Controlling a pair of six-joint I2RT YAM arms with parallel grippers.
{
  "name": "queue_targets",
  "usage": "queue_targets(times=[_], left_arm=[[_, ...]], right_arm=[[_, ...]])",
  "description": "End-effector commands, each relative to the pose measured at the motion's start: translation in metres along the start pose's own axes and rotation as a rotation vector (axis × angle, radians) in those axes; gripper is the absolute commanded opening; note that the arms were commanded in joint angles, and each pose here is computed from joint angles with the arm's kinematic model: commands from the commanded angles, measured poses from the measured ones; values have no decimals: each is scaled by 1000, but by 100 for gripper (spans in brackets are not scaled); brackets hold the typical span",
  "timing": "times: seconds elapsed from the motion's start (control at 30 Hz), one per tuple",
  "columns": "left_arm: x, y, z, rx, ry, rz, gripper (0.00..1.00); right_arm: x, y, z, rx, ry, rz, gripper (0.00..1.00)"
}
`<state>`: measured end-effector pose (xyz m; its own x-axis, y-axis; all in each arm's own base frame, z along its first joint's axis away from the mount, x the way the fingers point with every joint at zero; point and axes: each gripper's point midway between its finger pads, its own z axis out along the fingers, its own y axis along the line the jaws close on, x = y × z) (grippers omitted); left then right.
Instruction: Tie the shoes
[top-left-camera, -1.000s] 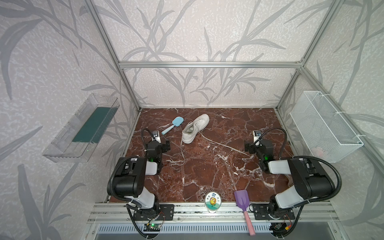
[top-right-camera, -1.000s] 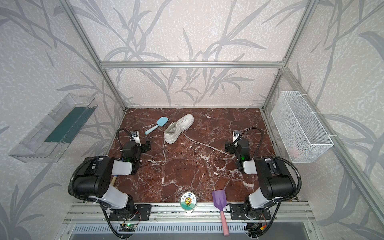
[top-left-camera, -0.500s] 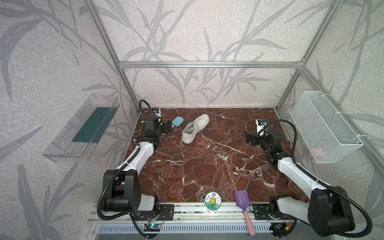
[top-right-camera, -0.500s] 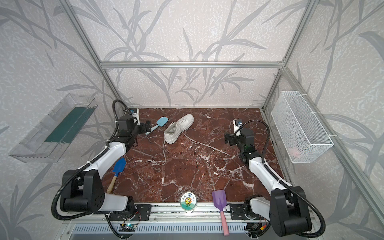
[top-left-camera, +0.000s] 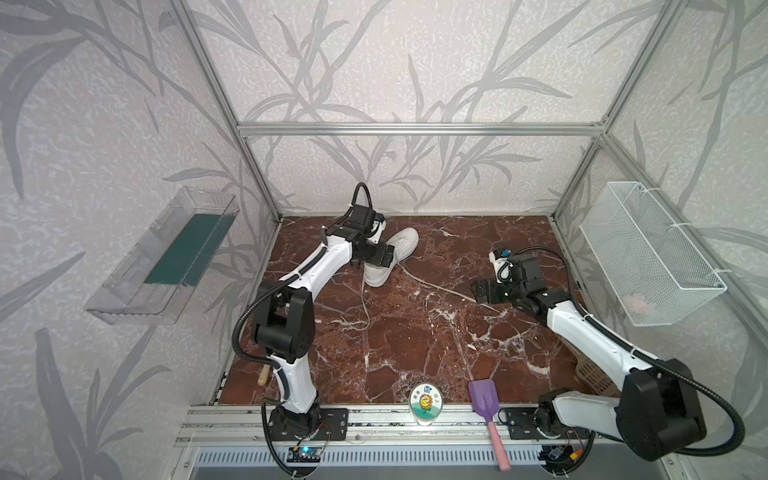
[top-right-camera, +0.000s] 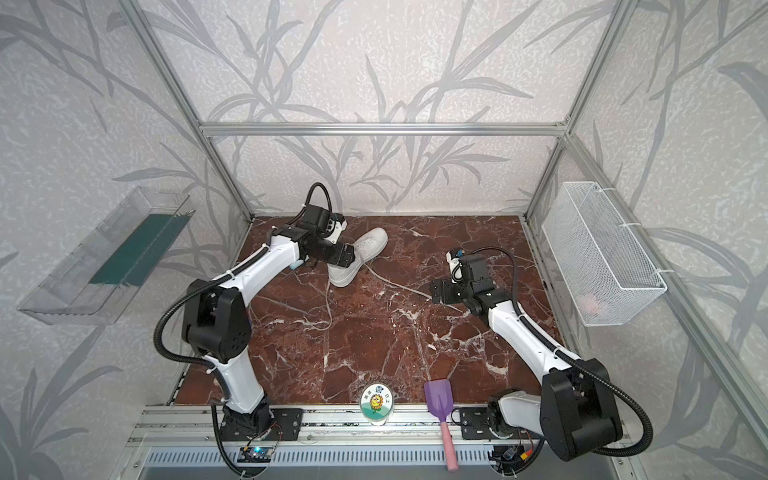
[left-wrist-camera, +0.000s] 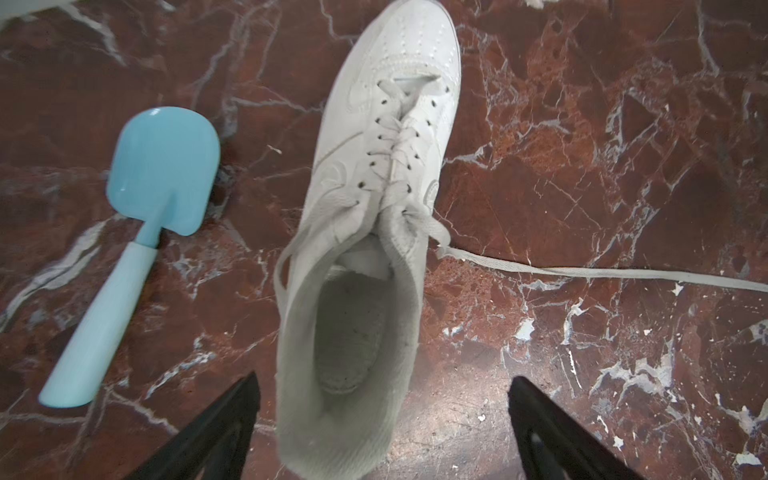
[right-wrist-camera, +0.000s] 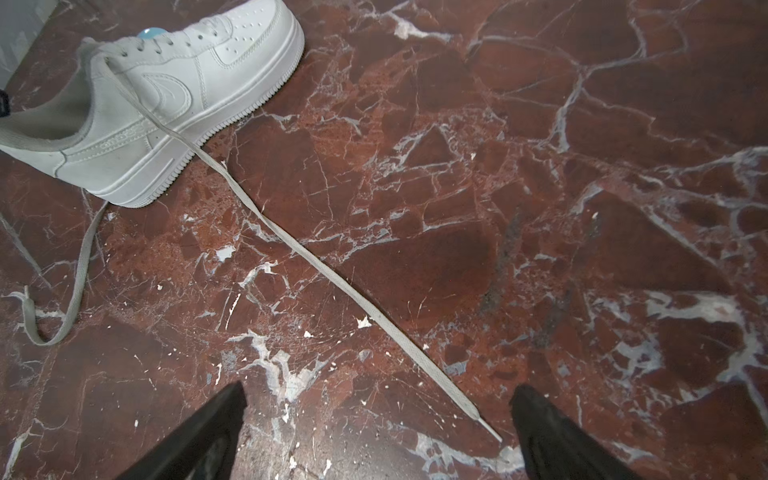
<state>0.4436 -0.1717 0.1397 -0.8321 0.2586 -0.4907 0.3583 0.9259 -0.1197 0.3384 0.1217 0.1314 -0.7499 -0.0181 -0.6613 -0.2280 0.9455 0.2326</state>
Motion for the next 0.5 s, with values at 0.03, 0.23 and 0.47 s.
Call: queue_targets(times=[0.03,0.23,0.47], left_arm=[[28,-22,7,38,194,10,93],[27,-33,25,74,240,1,92],[24,-54,37,143,275,1,91]], right_arm=[[0,5,1,-13,61,43,99],[6,7,5,-26,104,47,99],[8,4,5,-9,106,40,99]])
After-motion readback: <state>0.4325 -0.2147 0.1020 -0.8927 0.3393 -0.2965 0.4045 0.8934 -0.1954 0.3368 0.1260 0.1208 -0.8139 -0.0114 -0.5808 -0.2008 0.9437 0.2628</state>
